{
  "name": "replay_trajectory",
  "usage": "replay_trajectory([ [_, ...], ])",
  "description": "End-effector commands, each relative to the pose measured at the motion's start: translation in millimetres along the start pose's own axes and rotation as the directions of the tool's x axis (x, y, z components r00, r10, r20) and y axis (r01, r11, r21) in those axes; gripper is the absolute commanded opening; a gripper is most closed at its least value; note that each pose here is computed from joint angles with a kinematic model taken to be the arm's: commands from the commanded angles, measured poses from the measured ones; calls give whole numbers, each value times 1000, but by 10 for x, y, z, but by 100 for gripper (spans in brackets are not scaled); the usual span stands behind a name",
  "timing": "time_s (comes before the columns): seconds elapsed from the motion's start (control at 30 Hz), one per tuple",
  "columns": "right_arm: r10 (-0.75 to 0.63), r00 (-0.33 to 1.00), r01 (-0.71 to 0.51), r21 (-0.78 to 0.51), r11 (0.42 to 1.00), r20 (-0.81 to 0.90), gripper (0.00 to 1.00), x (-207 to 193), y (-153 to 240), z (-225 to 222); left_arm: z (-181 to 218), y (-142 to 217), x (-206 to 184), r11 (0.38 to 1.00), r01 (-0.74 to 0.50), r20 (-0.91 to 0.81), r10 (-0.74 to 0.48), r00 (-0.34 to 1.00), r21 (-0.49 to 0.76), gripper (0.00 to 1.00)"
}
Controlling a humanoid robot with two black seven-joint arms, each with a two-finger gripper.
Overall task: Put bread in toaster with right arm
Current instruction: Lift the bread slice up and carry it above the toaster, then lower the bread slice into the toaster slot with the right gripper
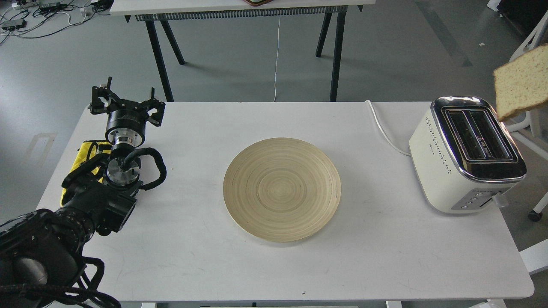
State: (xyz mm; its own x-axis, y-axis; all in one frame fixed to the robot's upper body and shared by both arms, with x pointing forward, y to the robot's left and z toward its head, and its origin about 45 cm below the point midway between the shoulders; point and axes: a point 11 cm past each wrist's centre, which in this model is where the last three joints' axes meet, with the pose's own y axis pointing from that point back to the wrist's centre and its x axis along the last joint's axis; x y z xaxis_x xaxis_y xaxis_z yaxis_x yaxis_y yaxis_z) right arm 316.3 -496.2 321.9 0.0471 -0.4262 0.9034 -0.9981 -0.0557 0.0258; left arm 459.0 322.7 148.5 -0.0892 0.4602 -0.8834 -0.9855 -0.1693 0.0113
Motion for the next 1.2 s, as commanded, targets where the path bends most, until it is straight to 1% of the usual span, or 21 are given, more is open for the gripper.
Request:
replay_trajectory([
  [0.0,-40,998,39,-27,999,-38,0,-96,58,134,-8,2,-1,1000,0,0,0,1000,2,100],
  [0.07,-50,997,47,-48,998,-52,0,-124,75,218,-7,2,-1,1000,0,0,0,1000,1,100],
  [0.17,-71,997,70,-41,997,-31,0,-297,20,207,2,0,1,1000,0,0,0,1000,0,100],
  [0.37,-79,997,78,-38,996,-22,0,-381,-16,206,3,-4,-7,1000,1,0,-1,1000,-1,100],
  [0.9,-93,996,93,-16,996,6,0,-511,-66,126,-6,2,0,1000,0,-2,0,1000,0,100],
  [1.17,-75,997,75,1,997,12,0,-460,-124,65,2,0,1,1000,0,0,0,1000,0,100],
])
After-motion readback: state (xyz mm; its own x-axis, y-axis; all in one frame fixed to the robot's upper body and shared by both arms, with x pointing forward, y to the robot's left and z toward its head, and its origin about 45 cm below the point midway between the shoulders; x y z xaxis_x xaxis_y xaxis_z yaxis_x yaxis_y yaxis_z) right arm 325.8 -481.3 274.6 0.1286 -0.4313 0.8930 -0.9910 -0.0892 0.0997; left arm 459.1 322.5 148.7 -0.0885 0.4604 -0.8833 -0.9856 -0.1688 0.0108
